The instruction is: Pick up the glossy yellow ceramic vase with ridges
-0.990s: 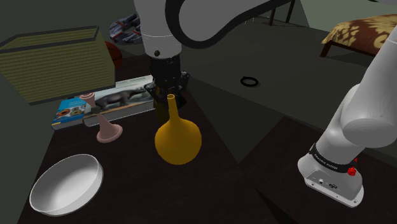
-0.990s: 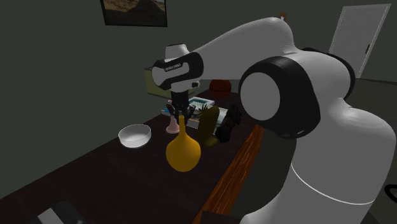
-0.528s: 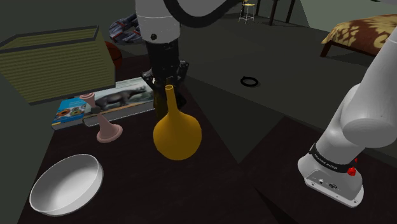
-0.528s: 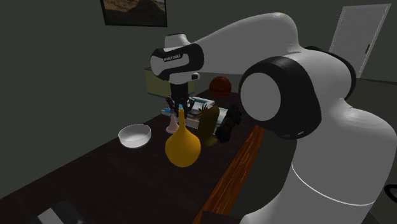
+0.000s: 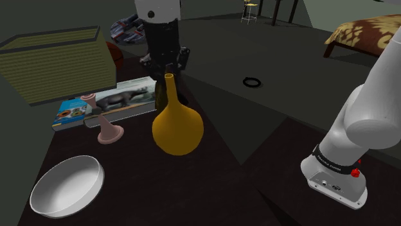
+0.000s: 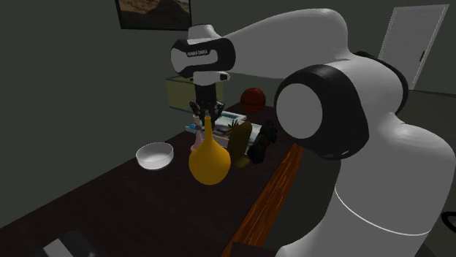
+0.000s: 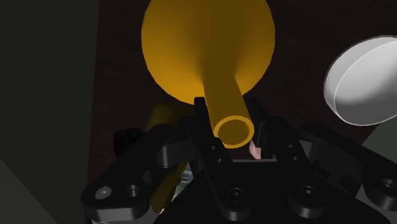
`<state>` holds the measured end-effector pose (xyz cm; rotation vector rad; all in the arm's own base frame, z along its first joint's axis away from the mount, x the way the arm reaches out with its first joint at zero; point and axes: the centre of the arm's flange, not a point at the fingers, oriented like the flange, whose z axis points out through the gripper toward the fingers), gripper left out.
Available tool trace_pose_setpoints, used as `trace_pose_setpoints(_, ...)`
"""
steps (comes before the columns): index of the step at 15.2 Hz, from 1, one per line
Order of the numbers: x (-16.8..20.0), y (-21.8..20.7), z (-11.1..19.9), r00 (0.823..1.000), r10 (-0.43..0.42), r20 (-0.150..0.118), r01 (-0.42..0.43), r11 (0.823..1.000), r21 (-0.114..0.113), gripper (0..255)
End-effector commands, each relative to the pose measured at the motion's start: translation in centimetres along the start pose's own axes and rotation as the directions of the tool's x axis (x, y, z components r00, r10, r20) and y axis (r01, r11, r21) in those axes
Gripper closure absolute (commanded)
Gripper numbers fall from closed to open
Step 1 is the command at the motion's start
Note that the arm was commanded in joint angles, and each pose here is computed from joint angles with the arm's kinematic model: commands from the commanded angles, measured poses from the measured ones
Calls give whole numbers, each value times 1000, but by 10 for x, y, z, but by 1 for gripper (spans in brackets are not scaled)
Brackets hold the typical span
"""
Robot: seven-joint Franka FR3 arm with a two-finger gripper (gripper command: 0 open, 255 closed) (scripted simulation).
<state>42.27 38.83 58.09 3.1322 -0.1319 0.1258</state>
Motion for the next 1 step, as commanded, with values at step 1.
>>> trace_pose_setpoints(1,1,-1,-4,1000,0,-1,0,1000,1,255)
